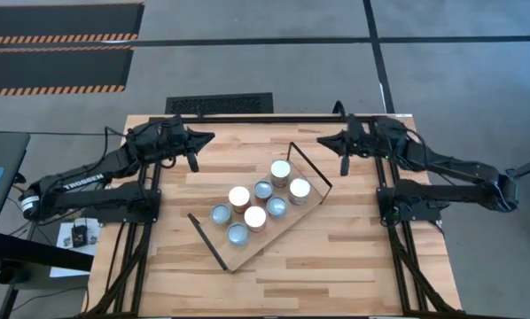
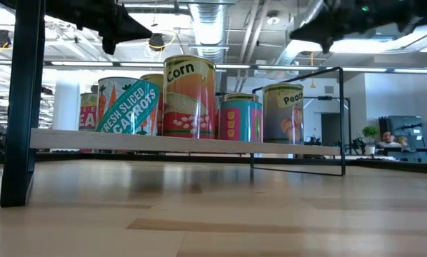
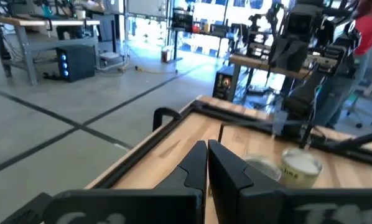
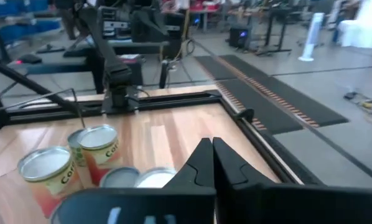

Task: Pick and place cans onto a shelf
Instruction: Return to Home Position

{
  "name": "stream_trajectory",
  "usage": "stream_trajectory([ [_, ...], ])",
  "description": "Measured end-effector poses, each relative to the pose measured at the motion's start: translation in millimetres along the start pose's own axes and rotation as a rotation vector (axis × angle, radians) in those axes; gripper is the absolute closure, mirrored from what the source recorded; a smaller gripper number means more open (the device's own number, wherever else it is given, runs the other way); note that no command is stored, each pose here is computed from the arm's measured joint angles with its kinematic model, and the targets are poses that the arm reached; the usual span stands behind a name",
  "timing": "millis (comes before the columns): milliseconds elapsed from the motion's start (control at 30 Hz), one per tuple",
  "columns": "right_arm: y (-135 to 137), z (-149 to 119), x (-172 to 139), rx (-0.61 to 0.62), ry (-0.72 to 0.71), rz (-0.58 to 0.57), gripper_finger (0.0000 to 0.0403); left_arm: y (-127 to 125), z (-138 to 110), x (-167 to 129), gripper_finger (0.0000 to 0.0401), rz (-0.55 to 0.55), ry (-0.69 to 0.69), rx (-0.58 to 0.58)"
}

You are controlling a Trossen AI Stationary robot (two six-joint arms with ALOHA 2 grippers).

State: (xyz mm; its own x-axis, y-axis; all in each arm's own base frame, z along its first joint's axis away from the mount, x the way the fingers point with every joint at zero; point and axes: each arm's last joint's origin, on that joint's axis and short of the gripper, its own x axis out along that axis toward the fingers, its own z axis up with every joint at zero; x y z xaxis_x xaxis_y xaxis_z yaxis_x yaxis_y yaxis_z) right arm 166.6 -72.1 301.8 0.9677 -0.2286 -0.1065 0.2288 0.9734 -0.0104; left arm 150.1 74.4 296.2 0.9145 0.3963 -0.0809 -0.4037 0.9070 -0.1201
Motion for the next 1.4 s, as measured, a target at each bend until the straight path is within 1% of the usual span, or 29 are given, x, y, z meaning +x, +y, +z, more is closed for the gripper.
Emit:
stream_trajectory([
  [167,4,-26,-24,0.015,-0.031,-0.079,0.04,0,-5,-2,0.0401,-0.001,0.051,0.027],
  [333,7,-46,-44,0.049,-0.077,-0.146,0.04,-2,-7,-8,0.0401,-0.056,0.089,0.021],
  [433,8,-52,-57,0.07,-0.112,-0.207,0.0398,-3,-12,-17,0.0401,-0.076,0.041,0.024],
  [567,10,-59,-72,0.1,-0.136,-0.252,0.0398,-2,-34,-29,0.0401,-0.091,-0.025,-0.005],
  [633,11,-64,-79,0.121,-0.138,-0.253,0.0399,-1,-42,-35,0.0401,-0.11,-0.057,-0.02],
  [767,14,-72,-90,0.128,-0.138,-0.251,0.0399,-1,-59,-49,0.0401,-0.137,-0.054,-0.026],
  [900,16,-82,-96,0.127,-0.19,-0.248,0.0399,1,-72,-60,0.0401,-0.119,-0.089,-0.026],
  [1033,15,-103,-86,0.152,-0.169,-0.241,0.04,3,-84,-69,0.0401,-0.085,-0.15,-0.031],
  [1133,15,-113,-80,0.166,-0.188,-0.206,0.0399,4,-89,-74,0.0401,-0.061,-0.198,-0.023],
  [1200,16,-122,-76,0.167,-0.174,-0.189,0.04,5,-93,-75,0.0401,-0.05,-0.181,-0.001],
  [1300,18,-136,-70,0.181,-0.146,-0.153,0.04,6,-103,-72,0.0401,-0.021,-0.079,0.005],
  [1333,19,-140,-68,0.191,-0.148,-0.137,0.04,7,-106,-72,0.0401,-0.019,-0.062,0.001],
  [1400,22,-140,-67,0.195,-0.154,-0.11,0.0399,7,-109,-72,0.0401,-0.021,-0.044,-0.028],
])
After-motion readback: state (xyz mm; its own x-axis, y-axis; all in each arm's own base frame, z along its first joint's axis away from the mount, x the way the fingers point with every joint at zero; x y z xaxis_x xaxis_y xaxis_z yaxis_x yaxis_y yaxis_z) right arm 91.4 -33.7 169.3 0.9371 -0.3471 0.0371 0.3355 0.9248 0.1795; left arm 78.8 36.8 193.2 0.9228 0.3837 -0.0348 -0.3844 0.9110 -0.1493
